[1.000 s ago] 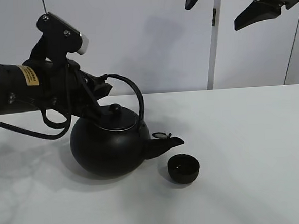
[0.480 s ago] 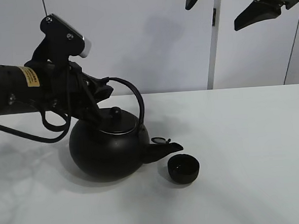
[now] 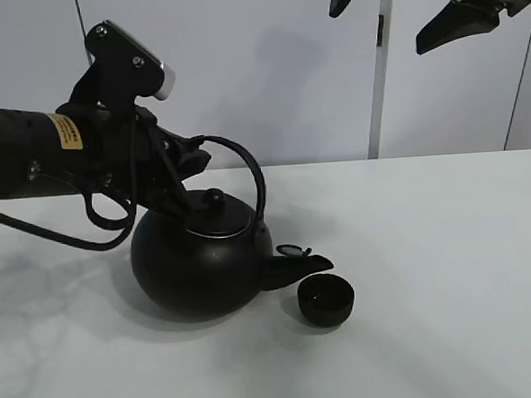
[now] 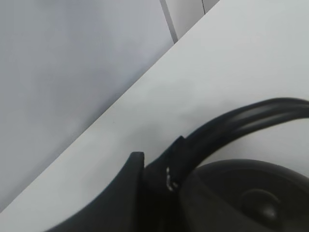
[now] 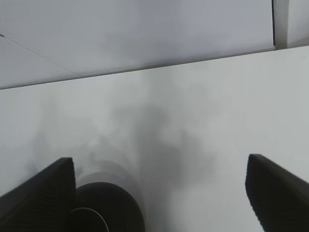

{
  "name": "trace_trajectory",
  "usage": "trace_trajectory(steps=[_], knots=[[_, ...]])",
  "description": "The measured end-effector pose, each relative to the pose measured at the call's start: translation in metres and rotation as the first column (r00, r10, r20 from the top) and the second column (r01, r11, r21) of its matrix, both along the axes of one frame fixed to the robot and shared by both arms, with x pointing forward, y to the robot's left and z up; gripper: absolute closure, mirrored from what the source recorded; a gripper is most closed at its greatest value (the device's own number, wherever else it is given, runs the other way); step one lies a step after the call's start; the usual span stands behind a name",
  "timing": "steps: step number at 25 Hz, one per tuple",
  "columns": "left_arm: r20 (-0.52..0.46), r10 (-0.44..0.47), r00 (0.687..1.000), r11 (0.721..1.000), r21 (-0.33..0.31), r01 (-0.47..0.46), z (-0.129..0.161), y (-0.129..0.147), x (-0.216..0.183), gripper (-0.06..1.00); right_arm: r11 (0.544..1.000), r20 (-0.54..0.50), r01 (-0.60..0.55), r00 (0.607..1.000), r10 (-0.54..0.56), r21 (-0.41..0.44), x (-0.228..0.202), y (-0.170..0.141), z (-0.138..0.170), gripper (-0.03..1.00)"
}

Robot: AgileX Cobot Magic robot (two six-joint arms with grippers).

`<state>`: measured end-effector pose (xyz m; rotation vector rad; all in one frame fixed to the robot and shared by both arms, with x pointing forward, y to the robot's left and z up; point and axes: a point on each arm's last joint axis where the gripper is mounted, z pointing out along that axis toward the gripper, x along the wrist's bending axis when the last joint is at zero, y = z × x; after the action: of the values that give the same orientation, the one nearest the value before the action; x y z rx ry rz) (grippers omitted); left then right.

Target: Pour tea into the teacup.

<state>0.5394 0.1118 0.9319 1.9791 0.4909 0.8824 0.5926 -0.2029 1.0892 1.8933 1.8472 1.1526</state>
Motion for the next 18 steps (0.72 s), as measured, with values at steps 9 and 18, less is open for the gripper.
trace_trajectory(steps=[9, 18], knots=[[-0.003, -0.006, 1.0, 0.999, 0.037, 0.006, 0.0012, -0.0017, 0.0028, 0.84, 1.0, 0.0, 0.0, 1.0, 0.0, 0.0, 0.0, 0.0, 0.0, 0.31], [0.003, -0.015, 1.0, 0.998, 0.055, 0.015, 0.0018, -0.0031, 0.0031, 0.84, 1.0, 0.0, 0.0, 1.0, 0.0, 0.0, 0.0, 0.0, 0.0, 0.31]])
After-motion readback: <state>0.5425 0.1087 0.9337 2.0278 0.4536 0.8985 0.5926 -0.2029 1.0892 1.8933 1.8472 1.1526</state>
